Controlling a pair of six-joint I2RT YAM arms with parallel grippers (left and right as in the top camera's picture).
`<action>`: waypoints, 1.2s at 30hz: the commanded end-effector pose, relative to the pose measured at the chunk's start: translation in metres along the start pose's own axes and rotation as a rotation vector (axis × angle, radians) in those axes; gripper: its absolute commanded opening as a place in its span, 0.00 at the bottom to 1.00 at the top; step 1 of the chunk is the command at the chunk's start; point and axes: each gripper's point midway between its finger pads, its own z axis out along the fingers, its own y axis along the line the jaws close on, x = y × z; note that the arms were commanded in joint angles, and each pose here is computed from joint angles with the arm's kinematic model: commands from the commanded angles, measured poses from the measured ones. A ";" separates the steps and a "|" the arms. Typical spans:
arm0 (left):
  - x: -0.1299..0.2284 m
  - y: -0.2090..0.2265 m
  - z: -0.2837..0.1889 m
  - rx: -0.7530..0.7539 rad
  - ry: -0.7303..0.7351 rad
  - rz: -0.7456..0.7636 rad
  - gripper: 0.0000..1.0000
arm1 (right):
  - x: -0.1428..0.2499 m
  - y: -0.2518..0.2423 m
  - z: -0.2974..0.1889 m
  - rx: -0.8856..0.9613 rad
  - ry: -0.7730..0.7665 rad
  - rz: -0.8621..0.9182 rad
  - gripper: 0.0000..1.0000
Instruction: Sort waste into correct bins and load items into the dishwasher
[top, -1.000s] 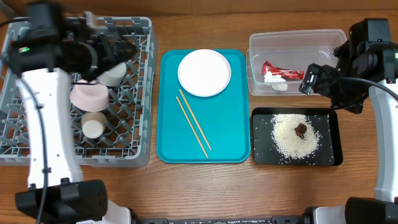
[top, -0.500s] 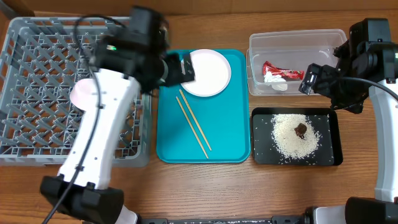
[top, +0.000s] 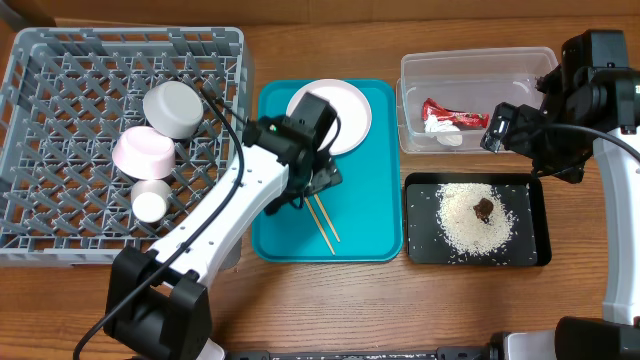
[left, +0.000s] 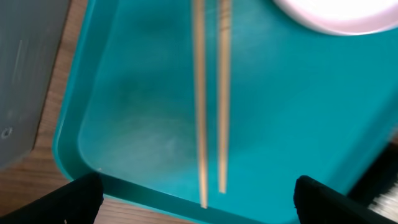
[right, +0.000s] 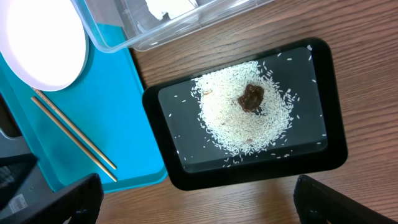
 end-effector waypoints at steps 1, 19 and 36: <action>-0.004 0.020 0.021 -0.066 -0.023 -0.062 1.00 | -0.001 0.000 -0.002 0.000 -0.008 -0.001 1.00; 0.007 0.022 0.081 -0.074 0.047 0.079 1.00 | -0.001 0.000 -0.002 0.000 -0.007 -0.001 1.00; 0.013 0.028 0.104 -0.120 0.093 0.092 0.73 | -0.001 0.000 -0.002 0.000 -0.007 -0.001 1.00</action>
